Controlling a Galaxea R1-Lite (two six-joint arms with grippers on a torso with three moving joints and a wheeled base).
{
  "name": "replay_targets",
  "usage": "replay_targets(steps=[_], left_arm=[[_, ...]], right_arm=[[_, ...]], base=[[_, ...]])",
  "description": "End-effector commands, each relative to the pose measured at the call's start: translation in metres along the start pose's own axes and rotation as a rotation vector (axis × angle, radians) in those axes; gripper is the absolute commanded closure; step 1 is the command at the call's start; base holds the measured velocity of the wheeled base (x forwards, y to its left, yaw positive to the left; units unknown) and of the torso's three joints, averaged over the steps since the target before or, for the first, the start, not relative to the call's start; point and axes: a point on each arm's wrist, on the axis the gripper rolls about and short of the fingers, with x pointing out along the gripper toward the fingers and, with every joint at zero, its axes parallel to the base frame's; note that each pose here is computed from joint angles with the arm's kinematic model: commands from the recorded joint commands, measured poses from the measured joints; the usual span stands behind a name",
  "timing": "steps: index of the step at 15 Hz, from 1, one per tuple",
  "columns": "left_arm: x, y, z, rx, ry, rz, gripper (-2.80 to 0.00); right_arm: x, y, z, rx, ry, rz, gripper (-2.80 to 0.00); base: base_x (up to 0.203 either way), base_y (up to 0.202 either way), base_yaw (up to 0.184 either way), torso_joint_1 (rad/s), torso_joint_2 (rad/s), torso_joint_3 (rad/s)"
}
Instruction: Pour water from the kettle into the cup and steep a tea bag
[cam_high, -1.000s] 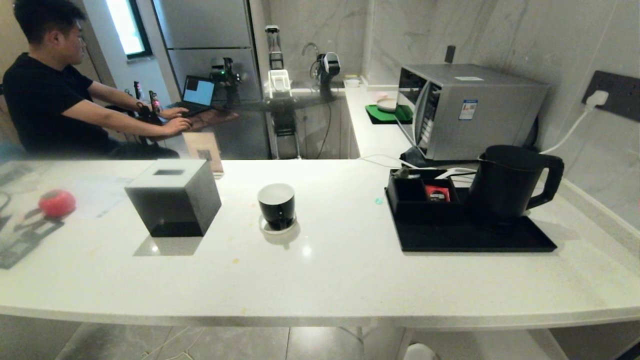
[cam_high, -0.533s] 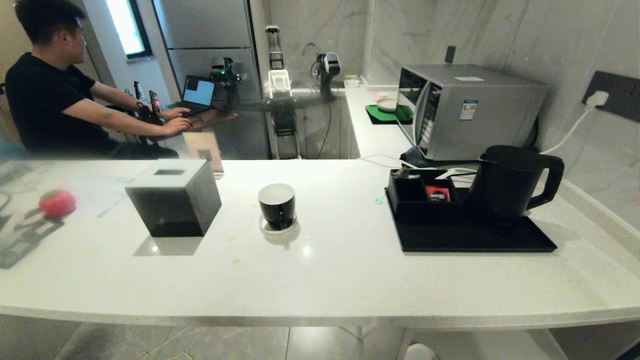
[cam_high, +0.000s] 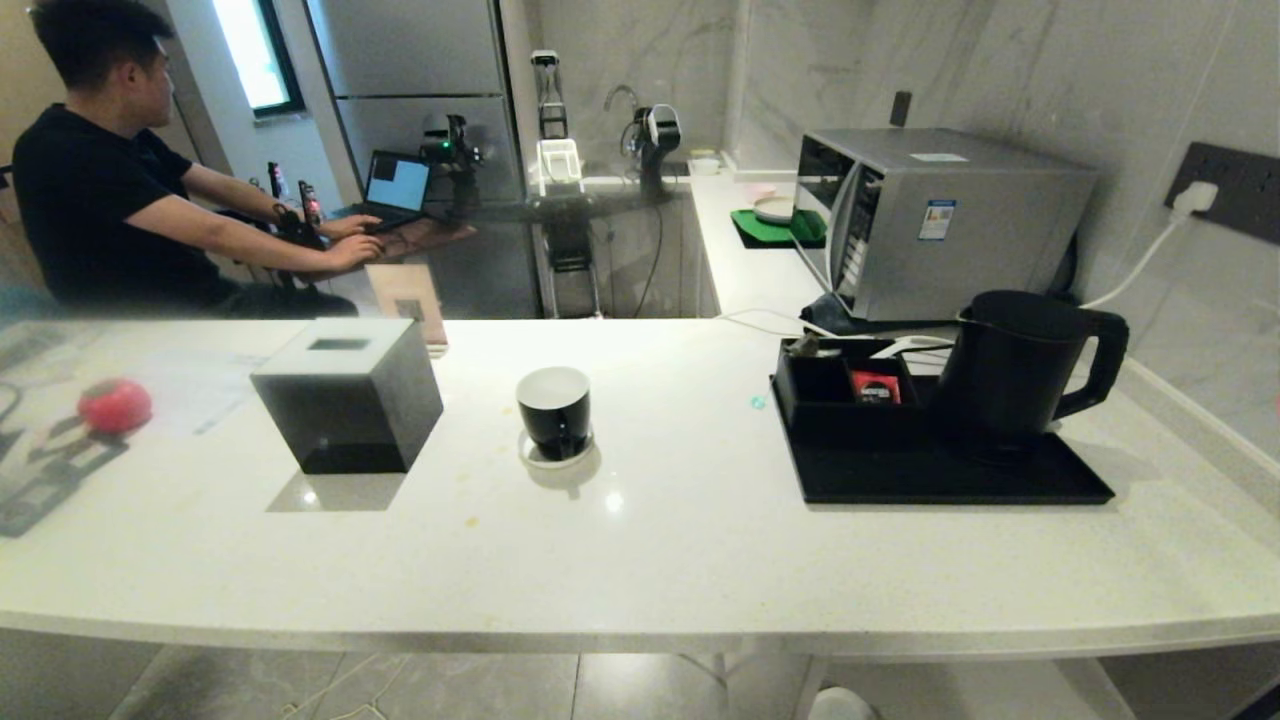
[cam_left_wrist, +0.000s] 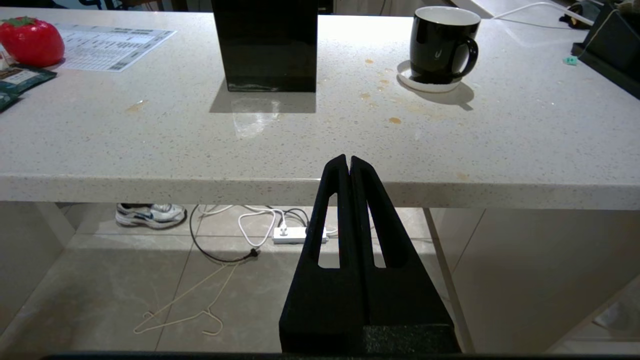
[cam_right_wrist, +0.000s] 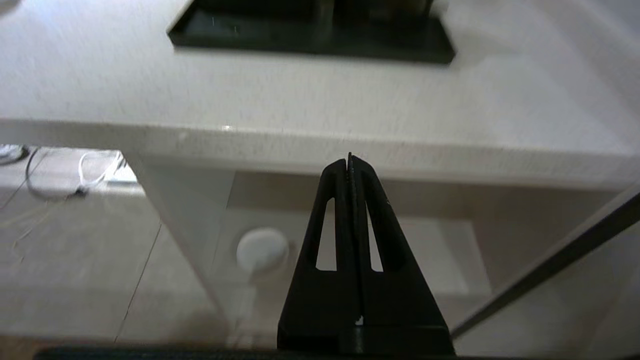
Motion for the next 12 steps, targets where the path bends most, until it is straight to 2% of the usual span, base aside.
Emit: replay_targets(steps=[1, 4, 7, 12], left_arm=[[0.0, 0.0, 0.0, -0.001, 0.0, 0.0, 0.0], [0.0, 0.0, 0.0, -0.001, 0.0, 0.001, 0.0], [0.0, 0.0, 0.0, -0.001, 0.0, 0.001, 0.0], [0.0, 0.0, 0.0, -0.001, 0.0, 0.0, 0.0]], right_arm=[[0.018, -0.001, 0.011, 0.026, 0.132, 0.002, 0.0], [0.044, -0.003, 0.027, 0.07, 0.187, -0.027, 0.0], [0.072, -0.008, 0.043, 0.112, 0.206, -0.065, 0.0], [0.127, -0.02, 0.065, 0.139, 0.264, -0.12, 0.0]], base=[[0.0, 0.0, 0.0, 0.0, 0.0, 0.0], [0.0, 0.0, 0.0, 0.0, 0.0, 0.0], [0.0, 0.0, 0.0, 0.0, 0.0, 0.0], [0.0, 0.0, 0.0, 0.0, 0.0, 0.0]])
